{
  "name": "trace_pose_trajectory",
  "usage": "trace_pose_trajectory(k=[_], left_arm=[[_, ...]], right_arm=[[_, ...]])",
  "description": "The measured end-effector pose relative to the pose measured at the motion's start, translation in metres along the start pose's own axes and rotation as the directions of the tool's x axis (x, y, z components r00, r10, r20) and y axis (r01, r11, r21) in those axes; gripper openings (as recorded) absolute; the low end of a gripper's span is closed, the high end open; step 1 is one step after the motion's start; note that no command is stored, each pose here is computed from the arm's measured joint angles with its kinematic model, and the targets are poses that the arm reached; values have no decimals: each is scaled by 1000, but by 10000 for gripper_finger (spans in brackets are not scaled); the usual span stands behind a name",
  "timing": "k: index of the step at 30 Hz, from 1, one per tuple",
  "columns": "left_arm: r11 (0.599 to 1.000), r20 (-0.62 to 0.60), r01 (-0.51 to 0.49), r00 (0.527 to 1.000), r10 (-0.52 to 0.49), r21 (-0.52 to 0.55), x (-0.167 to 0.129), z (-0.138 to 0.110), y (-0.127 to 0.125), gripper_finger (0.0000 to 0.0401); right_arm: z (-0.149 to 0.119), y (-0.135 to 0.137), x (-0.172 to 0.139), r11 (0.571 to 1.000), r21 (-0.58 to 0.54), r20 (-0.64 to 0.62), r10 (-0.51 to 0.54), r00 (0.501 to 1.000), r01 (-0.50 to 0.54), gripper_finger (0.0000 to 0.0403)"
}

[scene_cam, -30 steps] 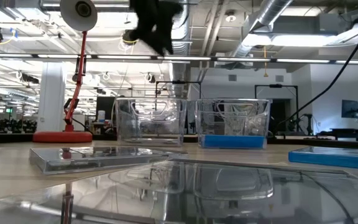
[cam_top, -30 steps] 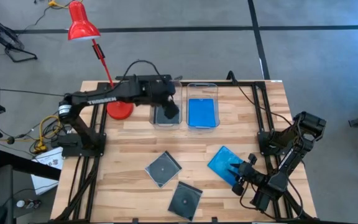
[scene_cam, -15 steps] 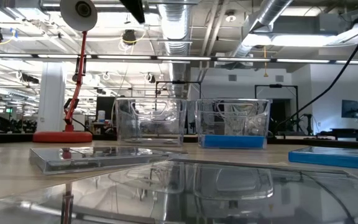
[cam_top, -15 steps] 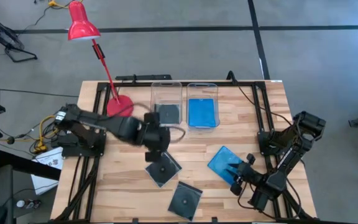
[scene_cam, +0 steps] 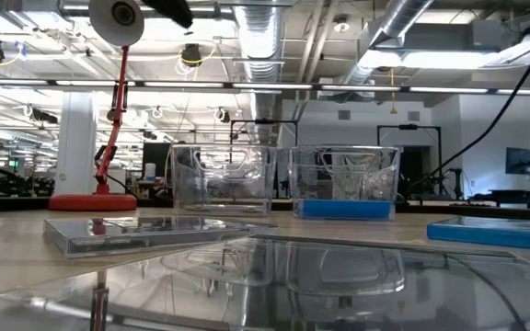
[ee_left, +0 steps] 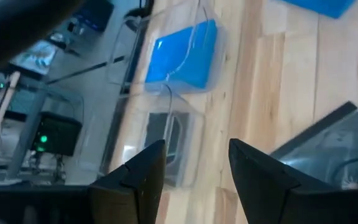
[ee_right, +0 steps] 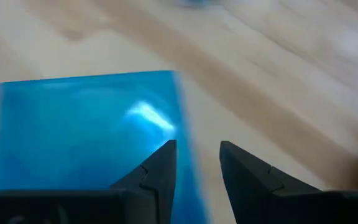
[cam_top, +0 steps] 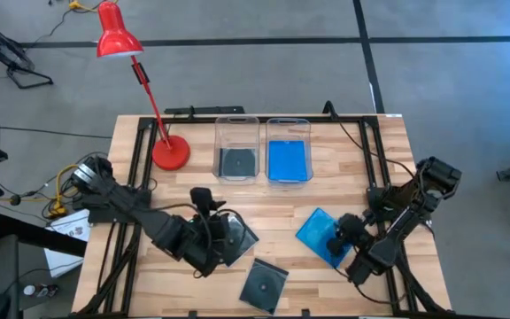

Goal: Pick & place jewel cases by type
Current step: Put the top black cd case into the left transparent bin

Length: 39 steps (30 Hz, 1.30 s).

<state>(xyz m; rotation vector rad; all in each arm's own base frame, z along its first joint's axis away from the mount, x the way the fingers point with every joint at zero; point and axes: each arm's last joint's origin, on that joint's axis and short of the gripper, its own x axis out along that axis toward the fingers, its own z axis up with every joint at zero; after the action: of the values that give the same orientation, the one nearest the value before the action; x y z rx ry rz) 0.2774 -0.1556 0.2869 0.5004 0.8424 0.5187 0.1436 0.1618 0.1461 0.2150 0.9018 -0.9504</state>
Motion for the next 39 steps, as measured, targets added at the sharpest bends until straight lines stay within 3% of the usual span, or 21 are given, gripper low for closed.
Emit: trace_pose_trajectory(k=[5,8,15,19,28,34,39], left_arm=[[998,-7,6,1000,-6,-61,-1,-11,-9,171],[995,18,23,1000,-21,-102,-5,-10,-13,171],[991,59,67,996,-61,-115,-20,-14,-23,171],[986,74,87,994,-77,-141,-27,-17,-28,171],[977,69,116,992,-105,-180,-31,-19,-30,171],[971,56,137,990,-129,-194,-31,-19,-31,171],[973,75,114,992,-101,-200,-31,-18,-30,171]], right_arm=[[15,-1,13,993,-2,-123,-117,985,118,118],[23,5,23,993,-60,-217,-114,969,103,118],[37,7,36,989,-98,-302,-138,943,113,118],[41,14,41,990,-138,-362,-79,929,31,118],[43,30,39,965,-213,-351,70,934,-152,118],[44,46,24,895,-337,-287,198,937,-292,118],[48,54,12,834,-460,-168,255,952,-304,118]])
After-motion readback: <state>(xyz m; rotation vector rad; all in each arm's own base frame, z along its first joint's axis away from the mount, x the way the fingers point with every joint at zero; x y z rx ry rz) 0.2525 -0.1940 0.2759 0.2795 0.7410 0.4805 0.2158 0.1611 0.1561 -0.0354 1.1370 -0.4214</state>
